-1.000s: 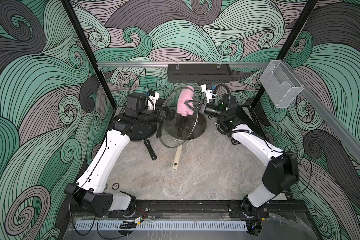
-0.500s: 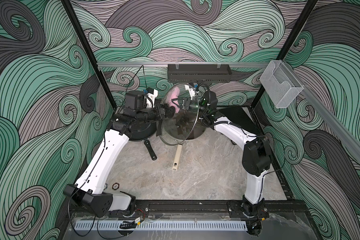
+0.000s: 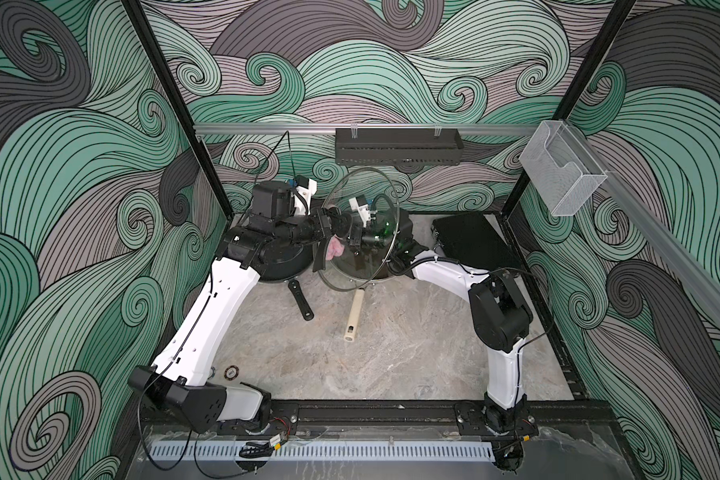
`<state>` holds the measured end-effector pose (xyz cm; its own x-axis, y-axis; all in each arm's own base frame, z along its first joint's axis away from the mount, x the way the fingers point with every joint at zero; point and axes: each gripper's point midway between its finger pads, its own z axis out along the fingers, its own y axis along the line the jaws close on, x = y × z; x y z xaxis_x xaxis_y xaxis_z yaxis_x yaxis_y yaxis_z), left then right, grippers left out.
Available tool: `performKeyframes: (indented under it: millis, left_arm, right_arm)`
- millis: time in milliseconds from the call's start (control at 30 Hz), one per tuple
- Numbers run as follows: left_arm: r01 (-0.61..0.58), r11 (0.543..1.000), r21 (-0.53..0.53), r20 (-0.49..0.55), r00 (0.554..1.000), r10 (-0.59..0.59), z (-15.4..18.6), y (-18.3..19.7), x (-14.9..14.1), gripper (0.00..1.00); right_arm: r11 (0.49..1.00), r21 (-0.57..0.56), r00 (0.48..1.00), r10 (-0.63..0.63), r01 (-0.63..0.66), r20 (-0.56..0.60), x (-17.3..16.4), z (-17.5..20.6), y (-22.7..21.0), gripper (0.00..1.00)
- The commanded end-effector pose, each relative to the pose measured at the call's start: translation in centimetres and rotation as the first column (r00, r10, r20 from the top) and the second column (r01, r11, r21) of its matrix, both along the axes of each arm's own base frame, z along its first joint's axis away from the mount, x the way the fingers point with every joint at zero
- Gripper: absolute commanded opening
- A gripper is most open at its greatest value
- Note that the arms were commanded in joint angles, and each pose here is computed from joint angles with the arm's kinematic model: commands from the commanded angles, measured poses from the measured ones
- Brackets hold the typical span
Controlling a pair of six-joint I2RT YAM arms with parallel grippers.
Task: Wipe the pot lid with a cloth
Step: Wipe the pot lid.
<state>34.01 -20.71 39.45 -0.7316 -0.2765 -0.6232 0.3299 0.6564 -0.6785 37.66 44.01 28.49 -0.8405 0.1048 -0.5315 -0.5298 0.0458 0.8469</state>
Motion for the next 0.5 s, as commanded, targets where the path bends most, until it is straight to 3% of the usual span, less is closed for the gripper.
performKeyframes:
  millis: [0,467]
  left_arm:
    - [0.073,0.989,-0.13,0.321,0.947,-0.028,10.3,-0.9,-1.1,0.0]
    - [-0.071,0.996,-0.047,0.293,0.953,0.082,7.5,0.7,1.3,0.0]
  right_arm:
    - [0.997,0.053,0.998,0.054,-0.056,0.039,-2.9,2.5,0.1,0.0]
    - [0.999,0.039,0.996,0.006,-0.009,0.086,-9.4,5.6,-5.8,0.0]
